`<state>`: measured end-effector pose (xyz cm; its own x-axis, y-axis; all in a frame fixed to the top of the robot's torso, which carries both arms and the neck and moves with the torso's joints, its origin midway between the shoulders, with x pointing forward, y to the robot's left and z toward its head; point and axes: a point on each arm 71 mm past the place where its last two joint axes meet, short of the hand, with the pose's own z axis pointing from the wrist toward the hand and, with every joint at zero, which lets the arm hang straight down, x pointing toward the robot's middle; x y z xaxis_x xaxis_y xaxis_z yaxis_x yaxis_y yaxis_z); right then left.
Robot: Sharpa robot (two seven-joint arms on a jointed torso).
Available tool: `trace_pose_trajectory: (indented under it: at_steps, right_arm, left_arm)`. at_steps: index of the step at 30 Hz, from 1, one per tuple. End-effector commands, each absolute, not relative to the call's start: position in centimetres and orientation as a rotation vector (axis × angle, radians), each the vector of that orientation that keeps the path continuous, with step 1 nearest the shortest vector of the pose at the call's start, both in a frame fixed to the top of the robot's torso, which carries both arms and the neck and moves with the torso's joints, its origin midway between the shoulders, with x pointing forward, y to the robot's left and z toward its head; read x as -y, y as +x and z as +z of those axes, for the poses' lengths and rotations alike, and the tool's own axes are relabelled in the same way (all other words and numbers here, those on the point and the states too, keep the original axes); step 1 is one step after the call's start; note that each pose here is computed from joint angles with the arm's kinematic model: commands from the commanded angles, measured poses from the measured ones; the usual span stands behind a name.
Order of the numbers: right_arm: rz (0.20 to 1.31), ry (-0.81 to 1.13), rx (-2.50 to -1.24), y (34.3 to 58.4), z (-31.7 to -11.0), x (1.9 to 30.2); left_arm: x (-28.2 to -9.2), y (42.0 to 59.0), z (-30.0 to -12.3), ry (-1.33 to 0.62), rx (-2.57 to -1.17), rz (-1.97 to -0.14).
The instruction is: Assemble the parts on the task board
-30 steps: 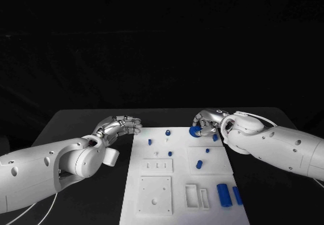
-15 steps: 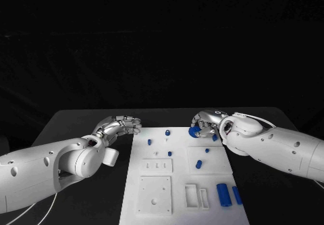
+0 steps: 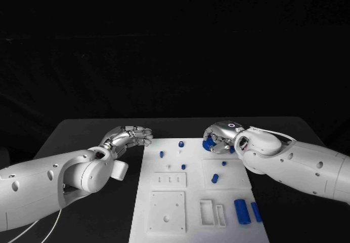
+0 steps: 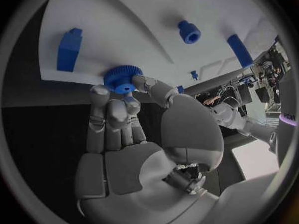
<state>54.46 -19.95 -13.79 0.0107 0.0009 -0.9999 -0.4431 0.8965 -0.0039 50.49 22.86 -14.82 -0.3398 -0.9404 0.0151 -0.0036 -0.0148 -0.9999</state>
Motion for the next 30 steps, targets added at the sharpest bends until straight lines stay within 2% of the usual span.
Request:
trace_pose_trajectory:
  at_steps: [1, 30]
  right_arm:
    - [0.325, -0.390, -1.517, 54.2, -13.8, 19.7]
    - [0.372, -0.316, -1.563, 54.4, -14.1, 21.0]
  left_arm:
    - [-22.7, 50.5, -14.7, -1.027, -1.452, -1.484]
    - [-22.8, 50.5, -14.7, -1.030, -1.453, -1.482]
